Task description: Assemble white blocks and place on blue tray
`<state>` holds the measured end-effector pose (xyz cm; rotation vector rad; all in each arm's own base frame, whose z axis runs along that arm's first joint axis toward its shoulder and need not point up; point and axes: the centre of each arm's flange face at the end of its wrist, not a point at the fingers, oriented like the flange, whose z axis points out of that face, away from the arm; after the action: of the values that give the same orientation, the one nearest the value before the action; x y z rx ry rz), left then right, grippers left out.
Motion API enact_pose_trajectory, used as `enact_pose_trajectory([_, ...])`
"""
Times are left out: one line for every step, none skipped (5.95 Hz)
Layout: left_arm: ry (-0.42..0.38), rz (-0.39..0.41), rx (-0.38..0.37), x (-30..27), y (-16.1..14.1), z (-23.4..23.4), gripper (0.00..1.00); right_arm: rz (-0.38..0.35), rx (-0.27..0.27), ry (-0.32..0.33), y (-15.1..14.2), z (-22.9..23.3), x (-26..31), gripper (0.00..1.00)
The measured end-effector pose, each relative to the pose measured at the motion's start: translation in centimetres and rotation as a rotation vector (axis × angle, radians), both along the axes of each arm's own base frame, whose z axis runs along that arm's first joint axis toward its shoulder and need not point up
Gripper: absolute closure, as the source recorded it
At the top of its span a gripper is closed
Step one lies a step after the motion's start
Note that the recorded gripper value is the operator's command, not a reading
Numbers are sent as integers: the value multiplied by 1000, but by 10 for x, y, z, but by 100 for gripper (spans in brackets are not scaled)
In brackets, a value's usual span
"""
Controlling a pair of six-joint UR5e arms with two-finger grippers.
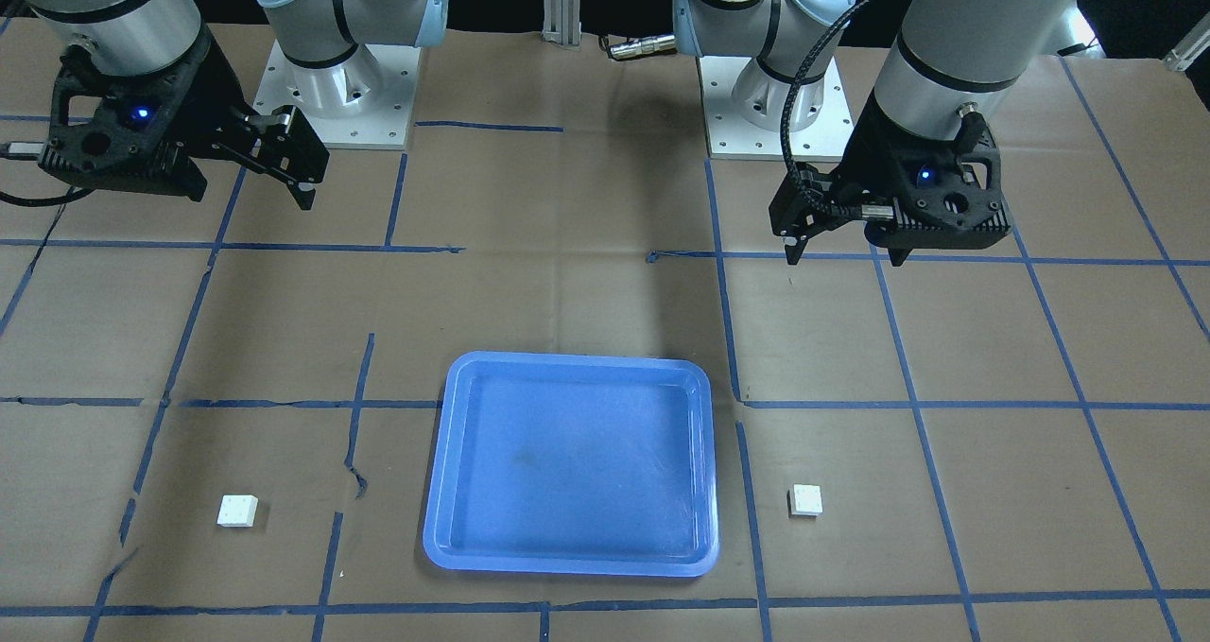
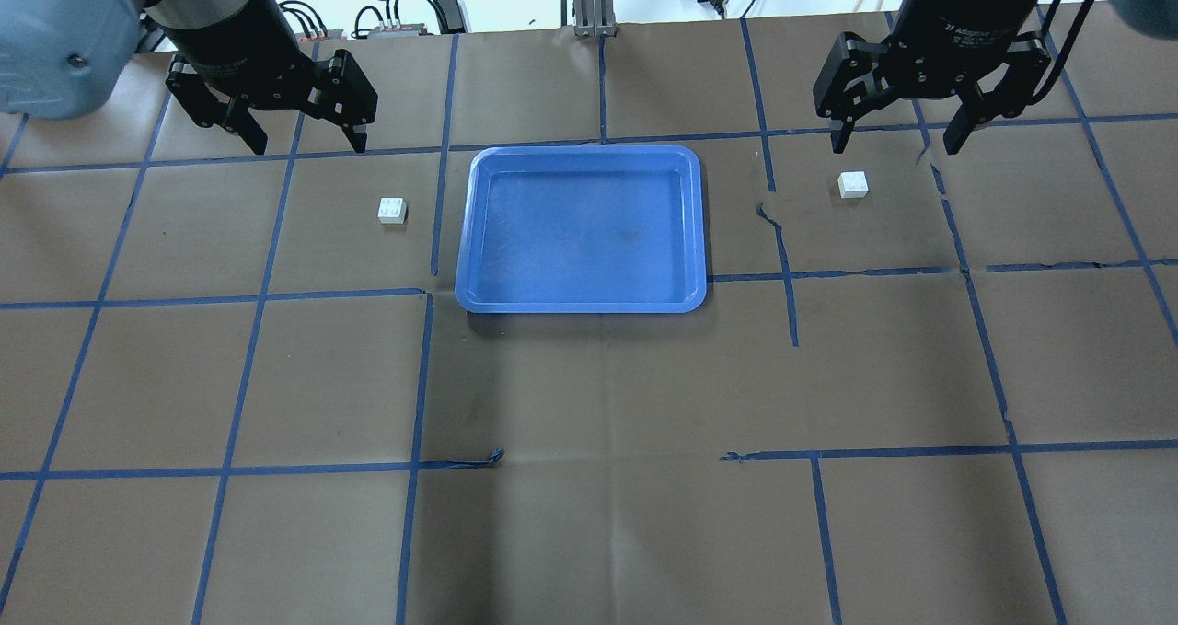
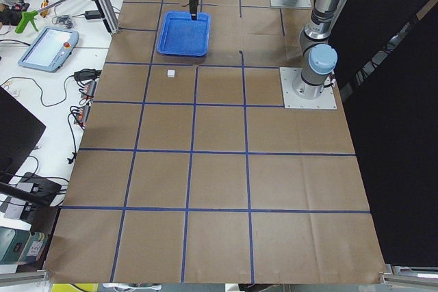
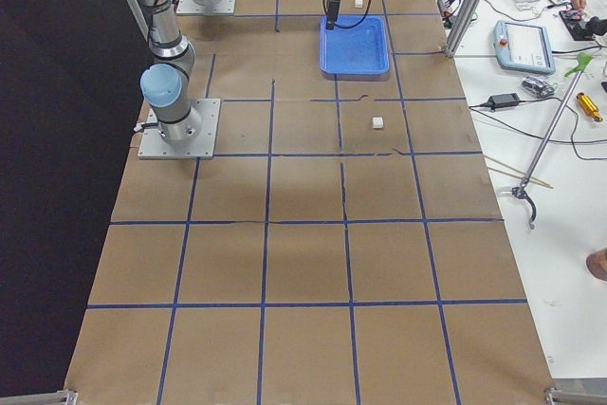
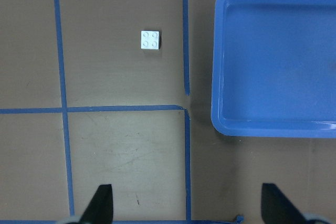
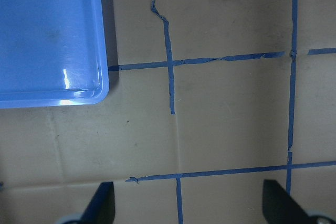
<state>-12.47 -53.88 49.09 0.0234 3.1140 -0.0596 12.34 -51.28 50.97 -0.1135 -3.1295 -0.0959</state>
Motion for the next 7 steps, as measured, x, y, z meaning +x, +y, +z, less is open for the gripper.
enact_pose_trajectory([2, 0, -3, 0, 0, 1, 1, 0, 0, 0, 0, 0, 0, 0])
enact_pose_trajectory([5, 2, -14, 1, -1, 6, 1, 0, -1, -1, 0, 0, 0, 0])
enact_pose_trajectory([8, 3, -18, 2, -1, 6, 1, 0, -2, -1, 0, 1, 0, 0])
enact_pose_trajectory([6, 5, -6, 6, -6, -5, 1, 4, -6, -1, 1, 3, 0, 0])
enact_pose_trajectory([2, 15, 4, 16, -28, -30, 1, 12, -12, 1, 2, 6, 1, 0])
enact_pose_trajectory([-1, 18, 3, 32, -65, -72, 1, 68, -17, 2, 4, 8, 0, 0])
enact_pose_trajectory([-6, -4, -1, 42, -94, -113, 1, 218, -19, -5, 4, 8, 0, 0])
